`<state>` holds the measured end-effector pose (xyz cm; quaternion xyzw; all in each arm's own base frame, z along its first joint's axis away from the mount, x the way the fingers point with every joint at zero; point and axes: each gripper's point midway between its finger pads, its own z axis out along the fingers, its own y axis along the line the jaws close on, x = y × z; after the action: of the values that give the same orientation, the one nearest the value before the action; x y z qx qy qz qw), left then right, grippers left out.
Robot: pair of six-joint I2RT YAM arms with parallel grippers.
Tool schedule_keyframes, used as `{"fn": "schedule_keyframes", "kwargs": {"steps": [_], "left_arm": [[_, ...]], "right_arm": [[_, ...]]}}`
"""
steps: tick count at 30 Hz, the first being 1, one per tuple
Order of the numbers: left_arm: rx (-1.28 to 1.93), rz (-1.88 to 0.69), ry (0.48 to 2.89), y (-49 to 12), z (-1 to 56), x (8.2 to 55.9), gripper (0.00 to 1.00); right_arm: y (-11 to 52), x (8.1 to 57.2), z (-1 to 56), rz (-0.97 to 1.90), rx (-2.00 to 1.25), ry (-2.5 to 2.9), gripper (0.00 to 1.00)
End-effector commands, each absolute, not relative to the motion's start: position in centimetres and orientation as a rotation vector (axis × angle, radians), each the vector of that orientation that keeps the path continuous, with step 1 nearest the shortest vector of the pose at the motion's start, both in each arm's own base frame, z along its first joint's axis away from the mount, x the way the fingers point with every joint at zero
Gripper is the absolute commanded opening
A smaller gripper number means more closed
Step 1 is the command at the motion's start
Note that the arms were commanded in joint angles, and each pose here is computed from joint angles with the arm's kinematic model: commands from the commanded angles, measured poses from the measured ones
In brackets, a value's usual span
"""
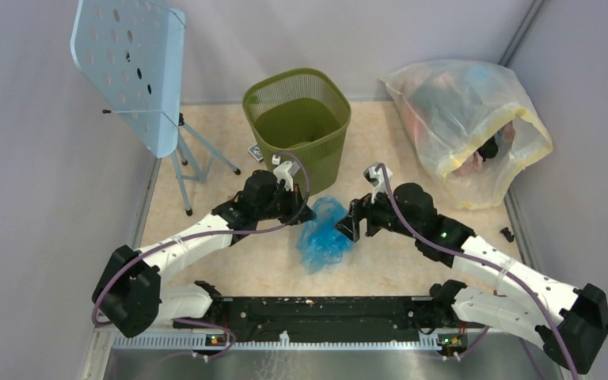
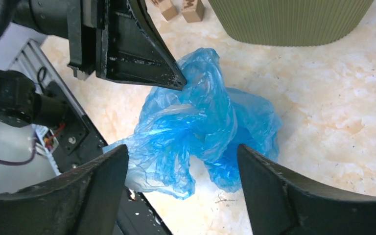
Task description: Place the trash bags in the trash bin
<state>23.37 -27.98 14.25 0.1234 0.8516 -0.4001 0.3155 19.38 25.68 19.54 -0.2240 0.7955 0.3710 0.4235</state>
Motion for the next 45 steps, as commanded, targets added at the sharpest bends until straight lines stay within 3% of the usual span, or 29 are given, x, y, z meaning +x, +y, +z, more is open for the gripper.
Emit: {"fn": "schedule_keyframes", "kwargs": {"steps": [1,10,21,27,34,37,45], "left_arm": [[0.254,-1.137,2.249,-28.4,15.6,23.2,0.0],[0.251,-1.204,2.176,-28.4,17.8,22.5,0.0],[0.309,-1.322,2.036,-28.2,23.3,20.5,0.0],[0.274,-1.25,1.993,-26.5,25.5,20.5,0.0],[0.186,-0.946,2.046,-23.0,25.2,22.6,0.0],[0.153,-0.826,2.06,-21.4,25.1,23.4,0.0],[0.166,-0.841,2.069,-21.8,23.2,23.4,0.0]], "right_arm": [[25.7,19.8,18.5,0.803,-0.498,2.012,0.76],[27.0,21.9,16.5,0.781,-0.268,2.031,0.58],[27.0,23.8,14.5,0.68,-0.187,2.069,0.5],[23.4,24.2,14.1,0.525,-0.085,2.07,0.42],[18.4,24.7,15.5,0.315,-0.017,2.039,0.4],[16.9,25.0,16.1,0.26,0.002,2.046,0.41],[22.2,22.8,17.6,0.567,-0.285,2.054,0.7]]}}
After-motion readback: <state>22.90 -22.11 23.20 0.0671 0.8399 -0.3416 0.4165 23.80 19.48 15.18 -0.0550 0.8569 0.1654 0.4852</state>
